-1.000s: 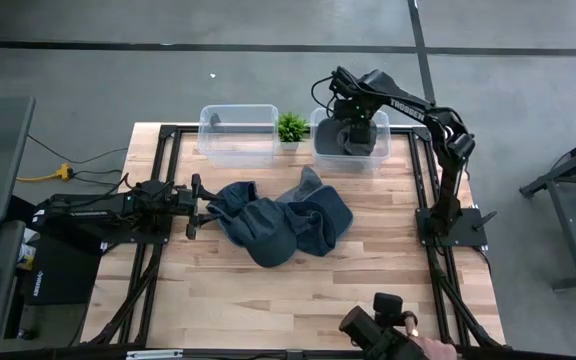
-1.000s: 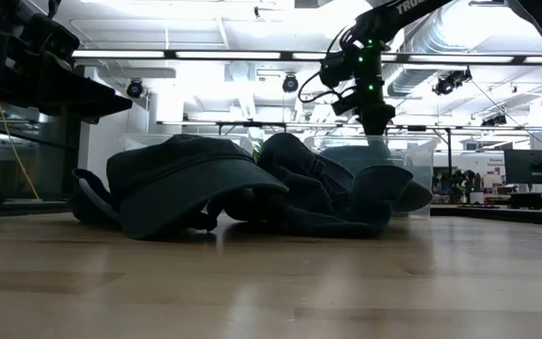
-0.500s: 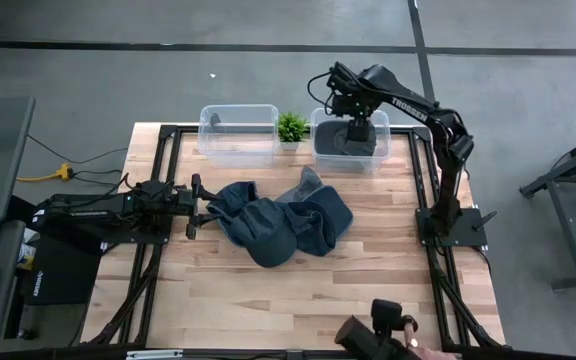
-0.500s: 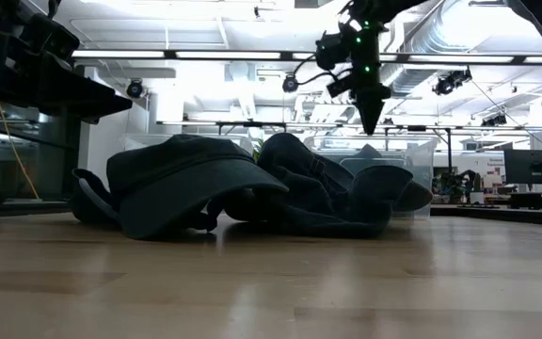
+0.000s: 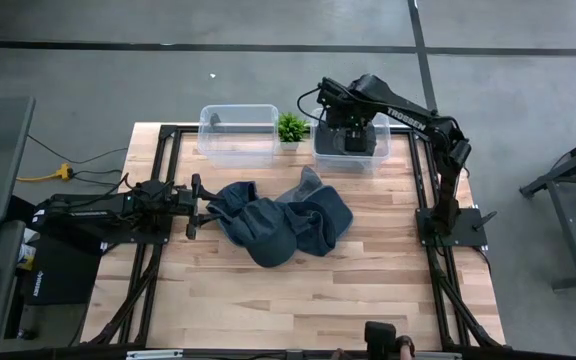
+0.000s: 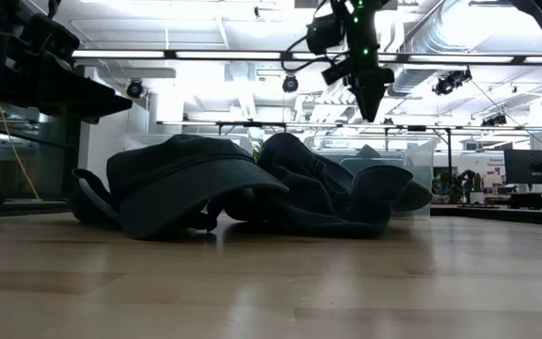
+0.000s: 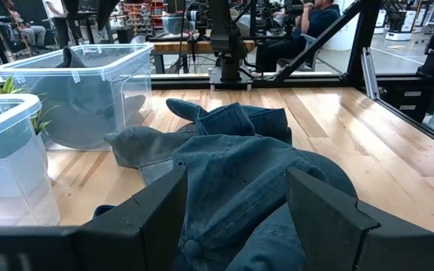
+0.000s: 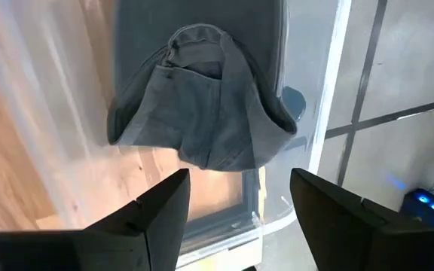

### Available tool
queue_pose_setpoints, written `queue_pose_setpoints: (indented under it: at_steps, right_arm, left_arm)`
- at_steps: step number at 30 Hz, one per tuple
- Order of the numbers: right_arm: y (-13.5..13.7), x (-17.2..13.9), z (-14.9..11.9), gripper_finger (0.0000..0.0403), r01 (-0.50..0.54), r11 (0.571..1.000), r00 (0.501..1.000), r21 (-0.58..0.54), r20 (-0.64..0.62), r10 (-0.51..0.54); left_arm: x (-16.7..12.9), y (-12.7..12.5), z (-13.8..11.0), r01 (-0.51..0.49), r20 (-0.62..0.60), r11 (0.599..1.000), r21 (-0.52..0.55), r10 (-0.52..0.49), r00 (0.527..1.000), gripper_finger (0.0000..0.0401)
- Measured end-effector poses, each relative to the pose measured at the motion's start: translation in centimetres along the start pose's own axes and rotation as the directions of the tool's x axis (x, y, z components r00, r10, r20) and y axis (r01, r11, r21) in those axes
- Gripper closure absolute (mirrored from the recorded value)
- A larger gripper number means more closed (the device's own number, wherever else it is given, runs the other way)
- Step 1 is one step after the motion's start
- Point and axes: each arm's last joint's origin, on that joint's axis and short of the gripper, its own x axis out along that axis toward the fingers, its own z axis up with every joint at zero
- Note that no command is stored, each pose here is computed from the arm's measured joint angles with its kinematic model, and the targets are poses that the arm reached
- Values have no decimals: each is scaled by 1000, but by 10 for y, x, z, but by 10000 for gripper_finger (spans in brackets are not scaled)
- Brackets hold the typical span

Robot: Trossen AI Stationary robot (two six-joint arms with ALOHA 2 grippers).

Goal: Pick & Place hat
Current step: Put the right blue cap into the left transparent bin

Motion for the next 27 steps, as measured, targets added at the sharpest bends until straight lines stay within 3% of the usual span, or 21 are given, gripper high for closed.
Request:
queue_pose_setpoints:
  at_steps: [4, 17, 27]
  right_arm:
    - [10, -9, 2, 178, -9, 1000, 1000, 5, 24, 9]
    - [74, -36, 21, 183, -196, 974, 972, -116, 105, 208]
    - [121, -57, 29, 187, -232, 958, 957, -168, 136, 255]
  left_arm:
    - [0, 0, 0, 0, 0, 1000, 0, 0, 1000, 181]
    - [0, 0, 0, 0, 0, 1000, 0, 0, 1000, 181]
    - [0, 0, 0, 0, 0, 1000, 0, 0, 1000, 181]
